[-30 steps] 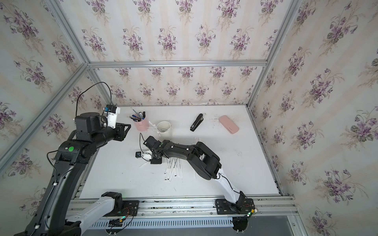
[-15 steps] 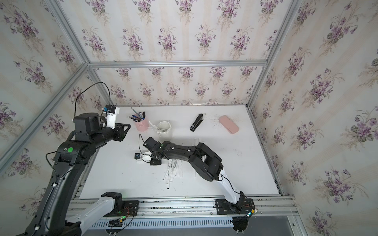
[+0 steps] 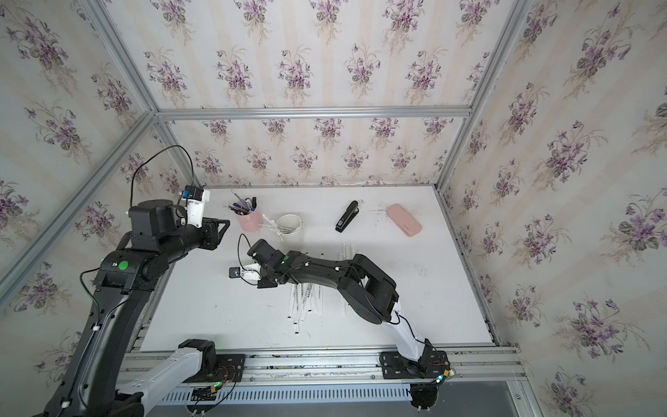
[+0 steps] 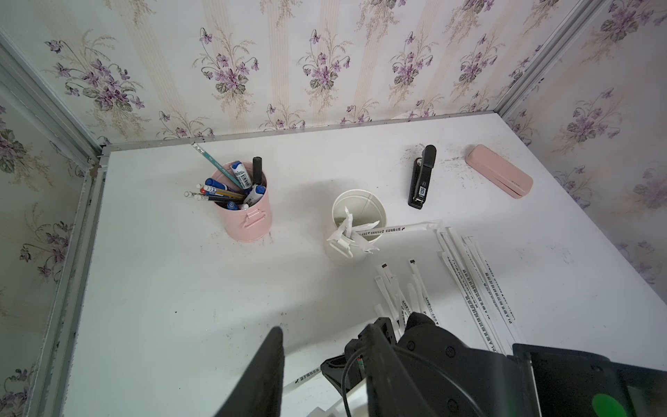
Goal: Take the straws out of the storage container
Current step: Pick up the straw from the center of the board.
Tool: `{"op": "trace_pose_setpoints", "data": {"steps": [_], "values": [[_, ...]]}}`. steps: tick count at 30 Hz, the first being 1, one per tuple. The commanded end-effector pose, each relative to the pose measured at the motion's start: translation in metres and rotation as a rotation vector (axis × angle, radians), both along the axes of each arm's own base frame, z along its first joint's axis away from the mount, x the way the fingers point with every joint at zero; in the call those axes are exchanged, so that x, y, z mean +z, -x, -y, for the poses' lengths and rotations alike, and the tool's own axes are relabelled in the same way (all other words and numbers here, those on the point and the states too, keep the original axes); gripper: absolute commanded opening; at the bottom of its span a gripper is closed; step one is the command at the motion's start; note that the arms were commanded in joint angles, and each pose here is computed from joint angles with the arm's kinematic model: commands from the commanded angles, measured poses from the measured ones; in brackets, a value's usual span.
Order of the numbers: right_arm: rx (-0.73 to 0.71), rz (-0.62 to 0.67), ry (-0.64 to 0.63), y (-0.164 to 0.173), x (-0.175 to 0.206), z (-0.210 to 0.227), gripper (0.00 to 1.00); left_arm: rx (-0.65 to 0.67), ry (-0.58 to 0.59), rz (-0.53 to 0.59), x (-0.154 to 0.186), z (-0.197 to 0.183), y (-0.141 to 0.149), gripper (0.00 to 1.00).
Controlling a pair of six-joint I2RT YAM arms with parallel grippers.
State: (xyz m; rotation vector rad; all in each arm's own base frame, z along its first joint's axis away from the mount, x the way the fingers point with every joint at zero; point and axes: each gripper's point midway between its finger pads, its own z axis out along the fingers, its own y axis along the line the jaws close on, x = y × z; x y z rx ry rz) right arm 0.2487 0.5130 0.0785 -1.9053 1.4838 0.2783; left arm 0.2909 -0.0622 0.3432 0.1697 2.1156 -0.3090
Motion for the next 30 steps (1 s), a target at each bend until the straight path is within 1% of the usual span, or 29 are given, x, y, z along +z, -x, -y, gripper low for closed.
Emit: {"op": "trace_pose_setpoints", "data": {"steps": [1, 6, 16, 19, 27, 30], "values": [[0.002, 0.013, -0.098, 0.001, 0.023, -0.008, 0.0, -0.003, 0.014, 0.039, 0.008, 0.002, -0.005, 0.38], [0.022, -0.013, -0.196, 0.011, 0.041, -0.011, 0.0, -0.001, 0.014, 0.032, 0.006, 0.001, -0.007, 0.38], [0.029, -0.021, -0.276, 0.013, 0.041, -0.012, 0.0, 0.001, 0.012, 0.024, 0.003, 0.001, -0.008, 0.38], [0.028, -0.035, -0.33, 0.015, 0.047, -0.011, 0.0, 0.0, 0.011, 0.025, 0.003, 0.001, -0.008, 0.38], [0.031, -0.133, -0.495, 0.016, 0.066, -0.007, 0.0, 0.002, 0.008, 0.019, 0.001, 0.001, -0.009, 0.38], [0.03, -0.134, -0.541, 0.017, 0.072, -0.006, 0.0, 0.001, 0.008, 0.018, 0.001, 0.001, -0.009, 0.38]]}}
